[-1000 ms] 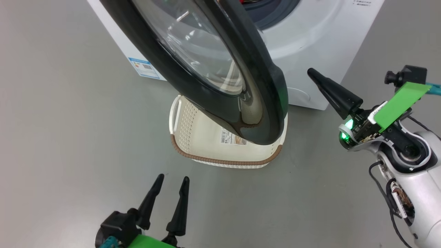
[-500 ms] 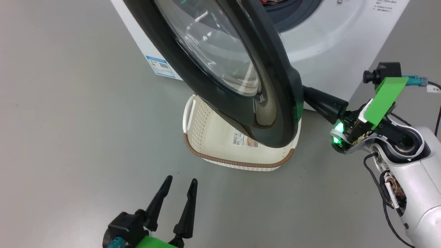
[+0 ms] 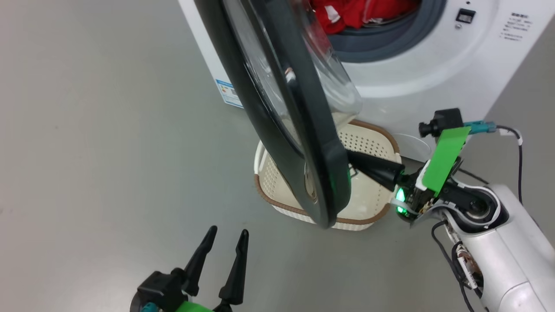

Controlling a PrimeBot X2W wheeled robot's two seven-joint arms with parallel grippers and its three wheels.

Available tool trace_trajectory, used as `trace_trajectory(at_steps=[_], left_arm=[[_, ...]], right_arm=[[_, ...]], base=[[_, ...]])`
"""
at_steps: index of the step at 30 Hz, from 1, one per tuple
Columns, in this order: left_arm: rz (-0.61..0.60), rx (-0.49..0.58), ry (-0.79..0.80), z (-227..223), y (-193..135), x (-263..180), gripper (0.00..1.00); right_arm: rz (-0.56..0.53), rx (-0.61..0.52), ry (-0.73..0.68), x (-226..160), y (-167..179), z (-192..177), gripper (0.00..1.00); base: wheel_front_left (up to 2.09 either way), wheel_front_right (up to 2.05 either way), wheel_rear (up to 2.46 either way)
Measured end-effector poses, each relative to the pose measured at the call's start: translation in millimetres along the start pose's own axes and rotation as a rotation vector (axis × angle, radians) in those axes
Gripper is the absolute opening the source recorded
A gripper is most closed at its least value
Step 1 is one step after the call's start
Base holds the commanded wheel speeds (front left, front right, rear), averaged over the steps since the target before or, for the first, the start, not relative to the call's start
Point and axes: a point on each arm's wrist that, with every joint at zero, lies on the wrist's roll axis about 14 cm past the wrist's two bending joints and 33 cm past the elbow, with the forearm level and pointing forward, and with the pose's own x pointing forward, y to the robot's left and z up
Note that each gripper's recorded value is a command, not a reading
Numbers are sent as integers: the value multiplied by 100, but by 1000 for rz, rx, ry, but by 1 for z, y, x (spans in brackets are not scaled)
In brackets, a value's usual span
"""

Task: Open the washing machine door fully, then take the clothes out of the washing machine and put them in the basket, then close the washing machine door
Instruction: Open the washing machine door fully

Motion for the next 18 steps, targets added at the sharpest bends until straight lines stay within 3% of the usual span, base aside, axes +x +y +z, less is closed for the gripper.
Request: trace_trajectory(at_steps=[18], left_arm=[[154,-8,-71,20,41,-37,100]], right_arm=[[11,-25,178,43,10,-65,0]], base=[[0,0,0]])
